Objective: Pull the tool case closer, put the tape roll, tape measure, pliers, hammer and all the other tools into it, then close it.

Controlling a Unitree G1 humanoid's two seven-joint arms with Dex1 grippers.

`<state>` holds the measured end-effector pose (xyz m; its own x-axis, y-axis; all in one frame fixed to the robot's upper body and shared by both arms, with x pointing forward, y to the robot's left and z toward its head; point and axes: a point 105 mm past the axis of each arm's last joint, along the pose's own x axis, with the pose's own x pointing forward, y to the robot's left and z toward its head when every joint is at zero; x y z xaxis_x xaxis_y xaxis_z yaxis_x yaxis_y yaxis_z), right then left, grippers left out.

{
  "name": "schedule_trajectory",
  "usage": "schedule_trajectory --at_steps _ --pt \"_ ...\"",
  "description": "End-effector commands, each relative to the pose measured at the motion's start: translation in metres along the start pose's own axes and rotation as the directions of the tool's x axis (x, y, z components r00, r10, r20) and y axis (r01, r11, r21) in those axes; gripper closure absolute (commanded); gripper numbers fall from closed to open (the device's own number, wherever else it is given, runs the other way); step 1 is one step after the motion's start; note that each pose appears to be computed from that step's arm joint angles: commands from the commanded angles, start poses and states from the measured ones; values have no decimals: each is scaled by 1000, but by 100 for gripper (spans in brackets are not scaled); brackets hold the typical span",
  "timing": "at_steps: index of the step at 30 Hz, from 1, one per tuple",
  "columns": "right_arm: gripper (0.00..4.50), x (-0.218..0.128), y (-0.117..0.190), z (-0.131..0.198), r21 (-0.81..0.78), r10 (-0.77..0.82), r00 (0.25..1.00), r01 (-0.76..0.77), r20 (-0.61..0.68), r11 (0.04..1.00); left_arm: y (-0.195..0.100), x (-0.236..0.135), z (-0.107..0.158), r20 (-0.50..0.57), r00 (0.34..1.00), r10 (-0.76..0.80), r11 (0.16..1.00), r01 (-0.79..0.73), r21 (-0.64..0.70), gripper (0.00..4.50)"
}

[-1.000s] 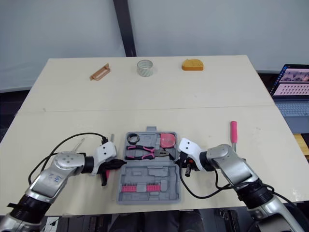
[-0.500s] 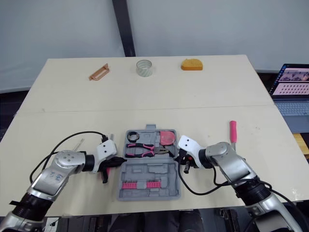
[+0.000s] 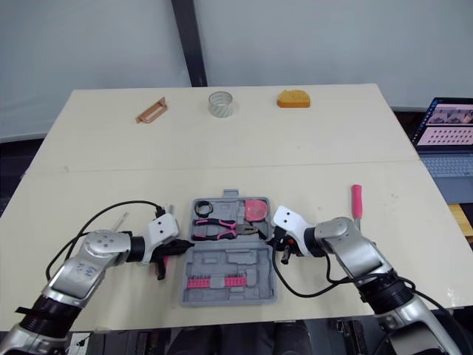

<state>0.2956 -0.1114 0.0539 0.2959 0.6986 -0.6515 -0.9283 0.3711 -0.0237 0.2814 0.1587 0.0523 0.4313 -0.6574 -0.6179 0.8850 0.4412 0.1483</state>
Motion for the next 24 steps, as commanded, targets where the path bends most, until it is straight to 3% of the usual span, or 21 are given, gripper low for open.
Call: schedule_trajectory --at_steps 1,24 --pt "448 0 2 21 -53 5 998 -1 70 999 -7 4 17 57 998 -32 998 29 57 450" --pt "448 1 8 19 -50 26 998 -23 62 998 -12 6 16 60 997 -44 998 40 51 450"
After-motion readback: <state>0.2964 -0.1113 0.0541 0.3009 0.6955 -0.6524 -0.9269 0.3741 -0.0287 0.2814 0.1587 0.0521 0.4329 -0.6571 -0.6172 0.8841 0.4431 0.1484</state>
